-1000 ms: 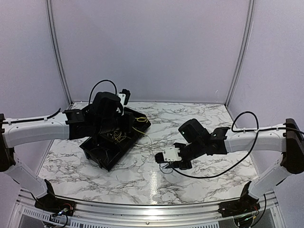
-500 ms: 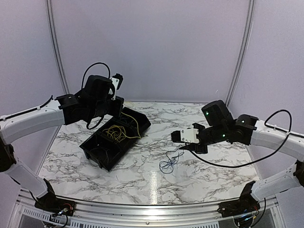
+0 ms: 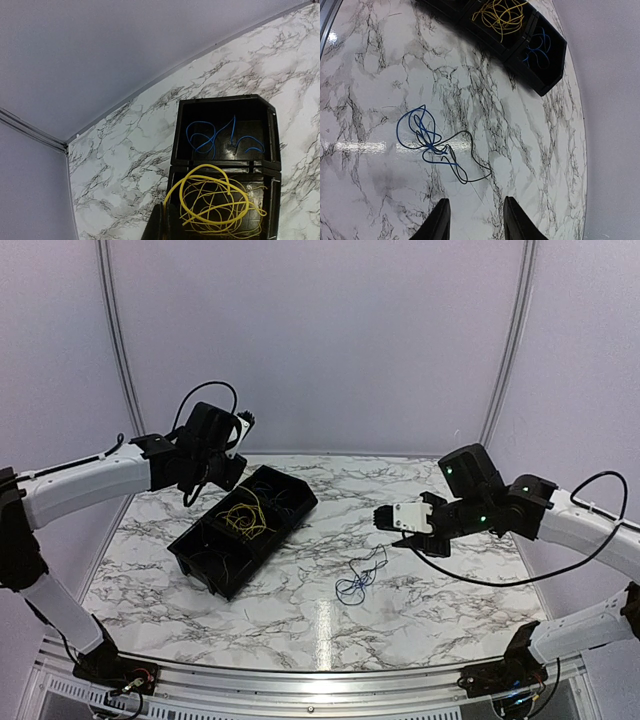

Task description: Untangle the cables

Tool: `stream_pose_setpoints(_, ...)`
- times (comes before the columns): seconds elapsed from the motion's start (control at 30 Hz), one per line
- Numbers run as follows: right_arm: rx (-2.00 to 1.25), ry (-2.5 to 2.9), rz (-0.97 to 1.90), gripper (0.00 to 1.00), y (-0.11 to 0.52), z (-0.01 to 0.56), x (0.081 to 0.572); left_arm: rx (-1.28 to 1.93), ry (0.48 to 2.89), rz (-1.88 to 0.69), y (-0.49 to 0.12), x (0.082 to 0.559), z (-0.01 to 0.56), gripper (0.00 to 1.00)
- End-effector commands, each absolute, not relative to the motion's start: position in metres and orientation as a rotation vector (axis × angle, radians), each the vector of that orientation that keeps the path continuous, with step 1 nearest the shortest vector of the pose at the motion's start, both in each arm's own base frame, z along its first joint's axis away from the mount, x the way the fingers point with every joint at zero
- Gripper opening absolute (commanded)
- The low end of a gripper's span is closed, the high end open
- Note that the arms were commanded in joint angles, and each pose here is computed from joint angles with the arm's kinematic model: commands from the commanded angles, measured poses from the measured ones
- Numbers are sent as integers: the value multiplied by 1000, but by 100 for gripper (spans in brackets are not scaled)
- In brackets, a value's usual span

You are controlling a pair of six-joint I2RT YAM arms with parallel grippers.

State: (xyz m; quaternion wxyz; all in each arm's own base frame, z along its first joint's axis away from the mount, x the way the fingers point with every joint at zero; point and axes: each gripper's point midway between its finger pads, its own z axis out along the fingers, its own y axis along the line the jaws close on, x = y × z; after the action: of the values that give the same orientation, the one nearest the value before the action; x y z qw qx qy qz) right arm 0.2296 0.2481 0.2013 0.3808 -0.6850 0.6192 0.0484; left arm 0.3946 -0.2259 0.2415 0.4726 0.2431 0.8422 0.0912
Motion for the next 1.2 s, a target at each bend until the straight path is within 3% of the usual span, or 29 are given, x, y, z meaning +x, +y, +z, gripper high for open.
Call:
stream_pose_setpoints(0.0,-1680,1581,137,37,245,223,234,700,2087,373,-214,406,218,0)
stream_pose_setpoints(0.3,-1667,1600,136,37,239,219,235,730,2246,316,-223,401,145,0)
stream_pose_setpoints(0.77,-1689,1637,111,39,235,194,237,780,2440,259,-234,391,74,0)
stream_pose_setpoints(0.9,-1624,1710,21,62,223,182,259,757,2477,217,-239,393,63,0)
stream_pose_setpoints(1.07,-1589,1814,86,63,213,164,277,732,2486,188,-242,395,70,0)
stream_pose_setpoints(1.17,-1552,1878,123,62,211,150,290,721,2466,165,-243,394,86,17)
